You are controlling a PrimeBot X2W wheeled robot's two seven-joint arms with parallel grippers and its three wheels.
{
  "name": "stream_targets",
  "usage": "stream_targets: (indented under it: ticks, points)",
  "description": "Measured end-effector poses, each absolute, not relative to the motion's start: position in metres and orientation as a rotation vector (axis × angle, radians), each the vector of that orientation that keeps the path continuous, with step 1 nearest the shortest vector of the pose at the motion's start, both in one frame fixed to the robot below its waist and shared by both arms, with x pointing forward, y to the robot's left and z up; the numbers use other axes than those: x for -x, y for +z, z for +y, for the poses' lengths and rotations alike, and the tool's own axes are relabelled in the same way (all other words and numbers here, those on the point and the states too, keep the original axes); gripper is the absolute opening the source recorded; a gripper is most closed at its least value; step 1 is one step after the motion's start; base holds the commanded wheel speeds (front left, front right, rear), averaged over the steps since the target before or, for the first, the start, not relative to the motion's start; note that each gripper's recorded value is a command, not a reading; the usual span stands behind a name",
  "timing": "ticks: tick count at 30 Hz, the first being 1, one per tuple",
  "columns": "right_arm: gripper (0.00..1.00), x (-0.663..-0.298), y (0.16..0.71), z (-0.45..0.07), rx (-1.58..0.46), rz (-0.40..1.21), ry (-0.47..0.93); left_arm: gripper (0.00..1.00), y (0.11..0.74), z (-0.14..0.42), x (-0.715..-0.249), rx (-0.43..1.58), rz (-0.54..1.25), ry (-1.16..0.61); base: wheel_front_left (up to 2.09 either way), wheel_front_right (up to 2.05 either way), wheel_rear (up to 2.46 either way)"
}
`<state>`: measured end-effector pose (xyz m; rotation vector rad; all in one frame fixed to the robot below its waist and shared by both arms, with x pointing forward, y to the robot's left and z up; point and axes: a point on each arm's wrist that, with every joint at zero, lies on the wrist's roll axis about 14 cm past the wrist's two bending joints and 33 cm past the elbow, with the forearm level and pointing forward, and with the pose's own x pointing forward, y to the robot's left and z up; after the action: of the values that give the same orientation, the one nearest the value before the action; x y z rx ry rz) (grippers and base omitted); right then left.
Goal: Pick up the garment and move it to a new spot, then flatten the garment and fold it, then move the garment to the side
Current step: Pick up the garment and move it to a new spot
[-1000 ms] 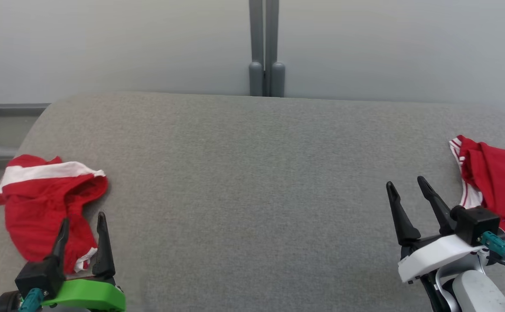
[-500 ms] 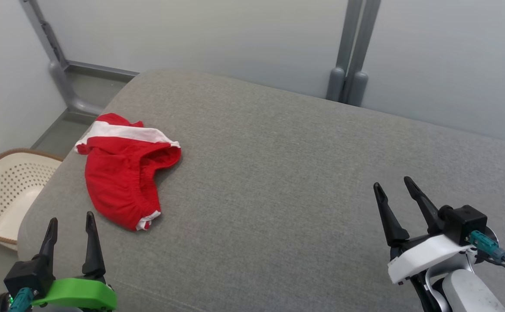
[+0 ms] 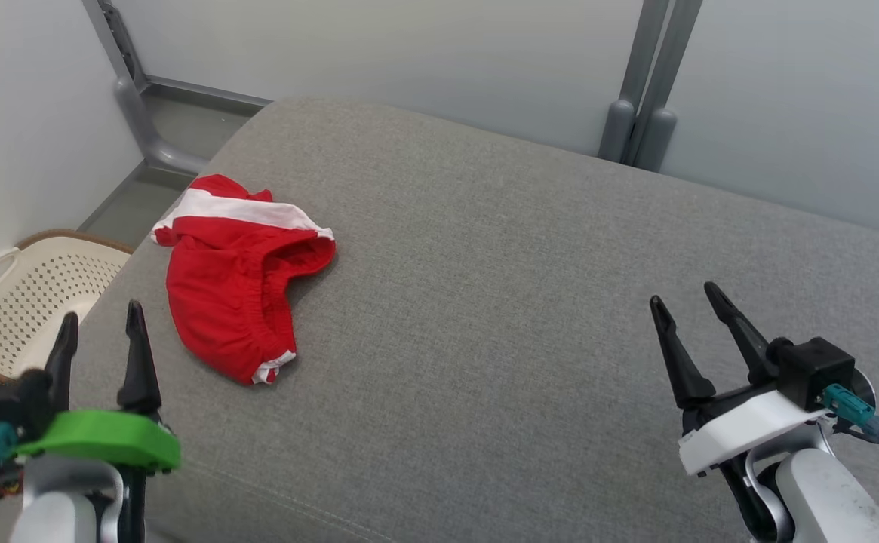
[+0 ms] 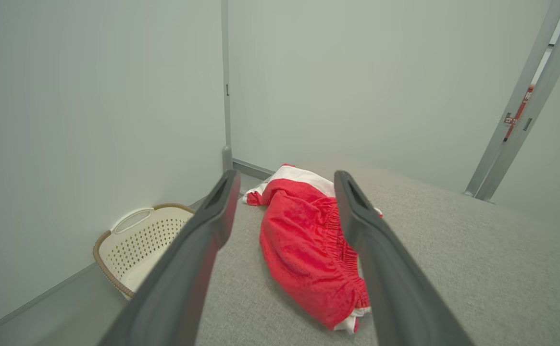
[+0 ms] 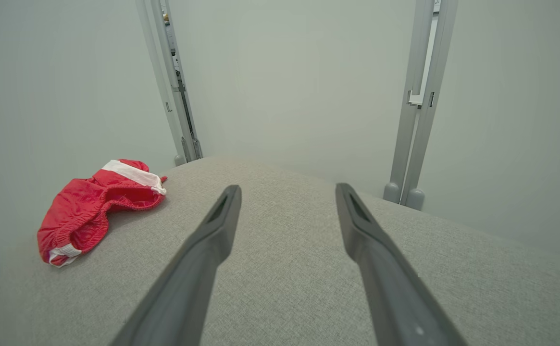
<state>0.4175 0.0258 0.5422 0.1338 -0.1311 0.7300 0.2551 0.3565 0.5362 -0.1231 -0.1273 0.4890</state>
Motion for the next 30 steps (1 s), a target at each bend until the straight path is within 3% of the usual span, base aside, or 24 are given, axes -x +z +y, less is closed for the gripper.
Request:
stream_targets:
  ticks: [6, 14, 21, 28, 29, 30]
  points:
    - [1.00, -0.433, 0.541, 0.017, -0.124, -0.150, 0.719, 1.00, 0.556, 0.377, -0.314, 0.160, 0.002, 0.429, 0.00, 0.00, 0.00]
    - [1.00, -0.462, 0.528, -0.008, -0.111, -0.149, 0.662, 1.00, 0.495, 0.382, -0.377, 0.299, 0.365, 0.362, 0.00, 0.00, 0.00]
    - [1.00, -0.476, 0.506, -0.043, -0.104, -0.106, 0.572, 1.00, 0.389, 0.349, -0.375, 0.393, 0.786, 0.319, 0.00, 0.00, 0.00]
    - [1.00, -0.478, 0.490, -0.073, -0.093, -0.066, 0.495, 1.00, 0.337, 0.331, -0.363, 0.438, 0.966, 0.322, 0.00, 0.00, 0.00]
    - [1.00, -0.478, 0.489, -0.076, -0.091, -0.064, 0.486, 0.62, 0.335, 0.330, -0.364, 0.441, 0.972, 0.321, 0.00, 0.00, 0.00]
    - [1.00, -0.477, 0.488, -0.079, -0.089, -0.061, 0.479, 0.16, 0.334, 0.330, -0.366, 0.433, 0.970, 0.318, 0.00, 0.00, 0.00]
